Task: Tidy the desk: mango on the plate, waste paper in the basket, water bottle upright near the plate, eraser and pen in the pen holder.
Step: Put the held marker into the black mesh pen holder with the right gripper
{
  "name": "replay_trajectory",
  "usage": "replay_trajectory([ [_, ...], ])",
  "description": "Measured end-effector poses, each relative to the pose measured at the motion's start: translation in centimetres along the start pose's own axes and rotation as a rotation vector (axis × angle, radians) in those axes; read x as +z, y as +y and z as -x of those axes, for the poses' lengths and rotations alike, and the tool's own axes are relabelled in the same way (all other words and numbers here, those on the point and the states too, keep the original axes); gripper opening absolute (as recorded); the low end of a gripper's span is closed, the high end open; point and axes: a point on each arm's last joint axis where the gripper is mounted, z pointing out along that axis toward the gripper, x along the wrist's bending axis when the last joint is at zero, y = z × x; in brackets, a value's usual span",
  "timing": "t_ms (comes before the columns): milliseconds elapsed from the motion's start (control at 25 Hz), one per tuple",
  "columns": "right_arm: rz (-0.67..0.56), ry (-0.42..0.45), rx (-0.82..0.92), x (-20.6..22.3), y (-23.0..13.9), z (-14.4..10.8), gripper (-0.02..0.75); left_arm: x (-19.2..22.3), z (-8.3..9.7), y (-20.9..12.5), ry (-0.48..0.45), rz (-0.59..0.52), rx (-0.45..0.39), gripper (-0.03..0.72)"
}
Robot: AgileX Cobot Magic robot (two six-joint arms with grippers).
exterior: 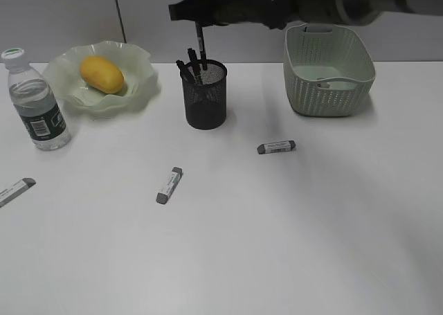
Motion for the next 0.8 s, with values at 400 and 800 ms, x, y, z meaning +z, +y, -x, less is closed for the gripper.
replay_trajectory([
  [400, -0.081, -0.002, -0.004, 1.2, -2.6, 0.1, 0.376, 0.0, 0.0, 0.0, 0.000, 0.000, 0.000, 0.382],
  [800, -0.199, 0.007, -0.012, -2.7, 1.2, -0.2, 0.501, 0.0, 0.0, 0.0, 0.000, 0.000, 0.000, 0.382],
])
